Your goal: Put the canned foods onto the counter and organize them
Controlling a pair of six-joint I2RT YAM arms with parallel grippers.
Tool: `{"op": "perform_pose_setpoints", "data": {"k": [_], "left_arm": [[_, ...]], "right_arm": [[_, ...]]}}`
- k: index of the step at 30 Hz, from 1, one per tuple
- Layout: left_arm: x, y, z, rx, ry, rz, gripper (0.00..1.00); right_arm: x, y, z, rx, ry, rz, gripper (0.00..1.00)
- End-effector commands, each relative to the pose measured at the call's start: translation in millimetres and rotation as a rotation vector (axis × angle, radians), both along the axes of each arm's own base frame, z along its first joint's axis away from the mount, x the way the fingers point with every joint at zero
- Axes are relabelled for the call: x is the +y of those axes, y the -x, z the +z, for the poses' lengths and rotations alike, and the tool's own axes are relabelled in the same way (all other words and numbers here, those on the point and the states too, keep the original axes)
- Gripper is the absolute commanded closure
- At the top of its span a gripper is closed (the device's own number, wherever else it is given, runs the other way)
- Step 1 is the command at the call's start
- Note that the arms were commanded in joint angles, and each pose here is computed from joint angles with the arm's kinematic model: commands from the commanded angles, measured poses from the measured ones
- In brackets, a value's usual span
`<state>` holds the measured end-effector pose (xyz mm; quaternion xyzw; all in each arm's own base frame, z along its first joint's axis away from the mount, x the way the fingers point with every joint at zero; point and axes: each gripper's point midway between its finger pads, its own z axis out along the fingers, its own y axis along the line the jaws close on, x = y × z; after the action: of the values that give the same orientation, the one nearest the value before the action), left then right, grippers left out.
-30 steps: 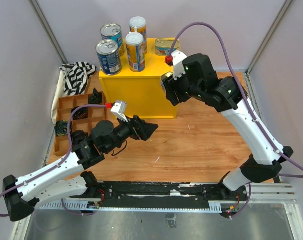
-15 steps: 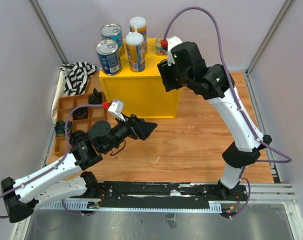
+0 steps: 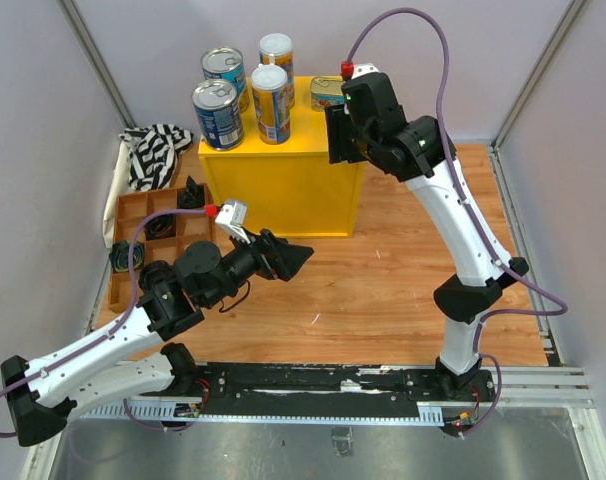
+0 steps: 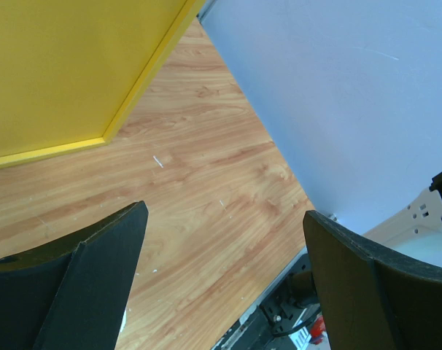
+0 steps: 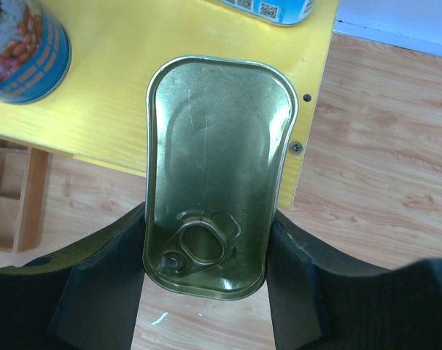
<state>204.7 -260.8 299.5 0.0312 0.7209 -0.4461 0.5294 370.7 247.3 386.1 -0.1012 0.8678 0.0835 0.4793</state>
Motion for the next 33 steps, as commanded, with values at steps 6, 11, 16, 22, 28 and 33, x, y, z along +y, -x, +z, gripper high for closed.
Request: {"op": "perform_pose_setpoints", "data": {"k": [6, 11, 16, 22, 28, 33], "left_arm": [[0.0, -2.1, 16.2, -0.018, 0.031, 0.004, 0.08], [-2.1, -2.6, 16.1, -0.018, 0.034, 0.000, 0.08], [-1.4, -2.0, 16.3, -0.016, 0.034, 0.000, 0.08], [0.1, -1.2, 17.7, -0.018, 0.036, 0.001, 0.08], [1.6, -0.4, 18.0, -0.018, 0.036, 0.003, 0.08], [2.6, -0.1, 19.3, -0.020, 0.039, 0.005, 0.08]], "right_arm": [[-6.0, -26.3, 18.0, -0.054, -0.110, -0.079, 0.82], [-1.8, -28.7, 16.9, -0.052, -0.119, -0.066, 0.74], [4.0, -28.6, 14.9, -0.043, -0.132, -0.043, 0.54], [6.1, -28.9, 14.5, -0.043, -0.141, -0.039, 0.42], [7.7, -29.0, 20.1, -0.055, -0.158, -0.034, 0.32], [7.3, -27.7, 24.4, -0.064, -0.169, -0.032, 0.31]]}}
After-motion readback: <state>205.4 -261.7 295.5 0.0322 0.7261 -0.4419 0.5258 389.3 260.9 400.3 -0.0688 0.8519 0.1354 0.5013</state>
